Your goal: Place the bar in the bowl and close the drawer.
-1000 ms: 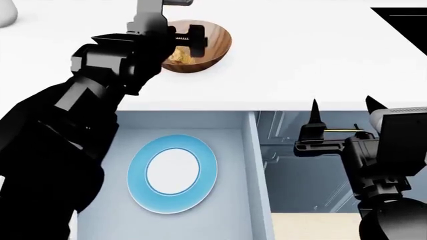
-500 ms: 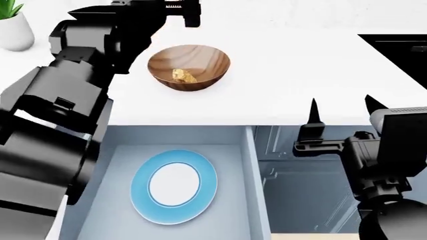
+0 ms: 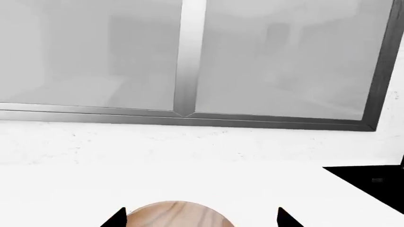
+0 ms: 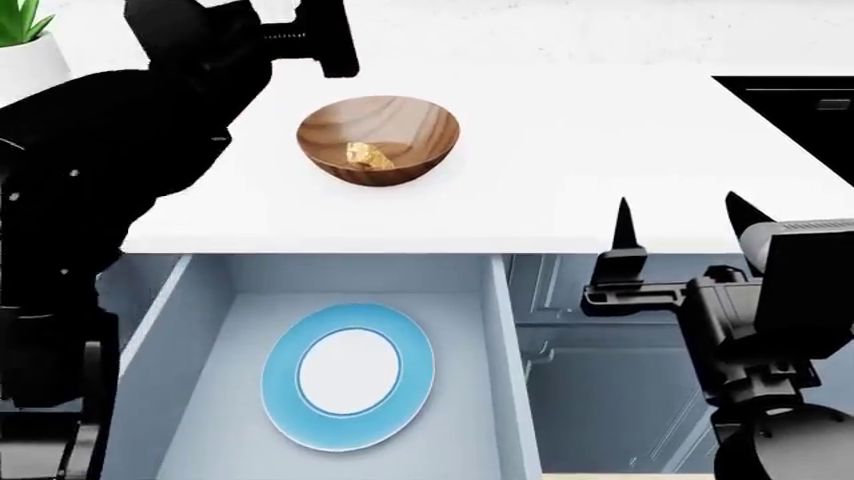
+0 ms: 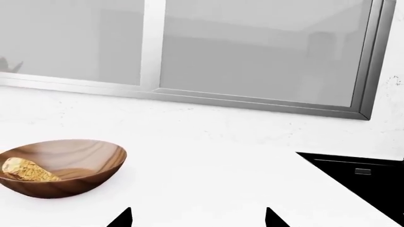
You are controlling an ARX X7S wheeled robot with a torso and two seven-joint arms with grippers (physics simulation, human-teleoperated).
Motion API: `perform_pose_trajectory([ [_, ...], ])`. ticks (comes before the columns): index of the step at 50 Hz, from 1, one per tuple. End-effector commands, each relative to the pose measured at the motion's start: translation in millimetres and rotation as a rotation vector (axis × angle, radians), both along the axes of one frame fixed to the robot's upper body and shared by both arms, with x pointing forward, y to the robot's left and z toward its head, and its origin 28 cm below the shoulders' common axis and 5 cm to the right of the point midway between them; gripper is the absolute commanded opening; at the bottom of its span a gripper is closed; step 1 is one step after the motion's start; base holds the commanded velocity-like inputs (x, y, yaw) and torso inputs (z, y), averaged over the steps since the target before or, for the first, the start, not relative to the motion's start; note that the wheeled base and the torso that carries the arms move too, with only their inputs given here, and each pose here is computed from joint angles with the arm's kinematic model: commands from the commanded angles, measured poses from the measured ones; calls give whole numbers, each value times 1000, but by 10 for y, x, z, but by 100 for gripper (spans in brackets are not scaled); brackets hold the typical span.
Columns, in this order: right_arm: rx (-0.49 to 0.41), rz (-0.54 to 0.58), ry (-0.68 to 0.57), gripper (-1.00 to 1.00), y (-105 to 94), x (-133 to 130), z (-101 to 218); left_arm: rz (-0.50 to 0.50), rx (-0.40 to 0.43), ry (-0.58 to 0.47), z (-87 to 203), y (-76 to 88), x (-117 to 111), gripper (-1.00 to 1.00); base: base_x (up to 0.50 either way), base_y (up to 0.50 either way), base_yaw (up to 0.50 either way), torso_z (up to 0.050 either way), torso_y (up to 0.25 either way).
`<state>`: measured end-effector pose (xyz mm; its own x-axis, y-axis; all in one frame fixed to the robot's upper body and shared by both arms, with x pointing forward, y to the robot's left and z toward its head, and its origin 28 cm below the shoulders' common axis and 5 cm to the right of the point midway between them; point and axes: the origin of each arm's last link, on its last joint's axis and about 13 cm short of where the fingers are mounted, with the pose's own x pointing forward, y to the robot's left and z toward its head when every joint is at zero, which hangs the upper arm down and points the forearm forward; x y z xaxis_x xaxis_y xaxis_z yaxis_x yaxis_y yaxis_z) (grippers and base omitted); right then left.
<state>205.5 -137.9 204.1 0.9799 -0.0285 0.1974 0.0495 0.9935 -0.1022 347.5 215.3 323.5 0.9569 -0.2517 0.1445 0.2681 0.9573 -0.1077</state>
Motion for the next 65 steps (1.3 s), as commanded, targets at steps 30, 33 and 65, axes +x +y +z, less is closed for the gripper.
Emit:
perform_pose_trajectory([
  [30, 27, 18, 25, 100, 15, 22, -39, -36, 23, -10, -917, 275, -1197, 100, 0, -241, 0, -1, 33],
  [33, 28, 18, 26, 100, 14, 21, -43, -33, 23, -7, -925, 277, -1194, 100, 0, -500, 0, 0, 0],
  [65, 19, 25, 20, 100, 32, -10, -15, -18, 18, -21, -884, 298, -1249, 100, 0, -500, 0, 0, 0],
])
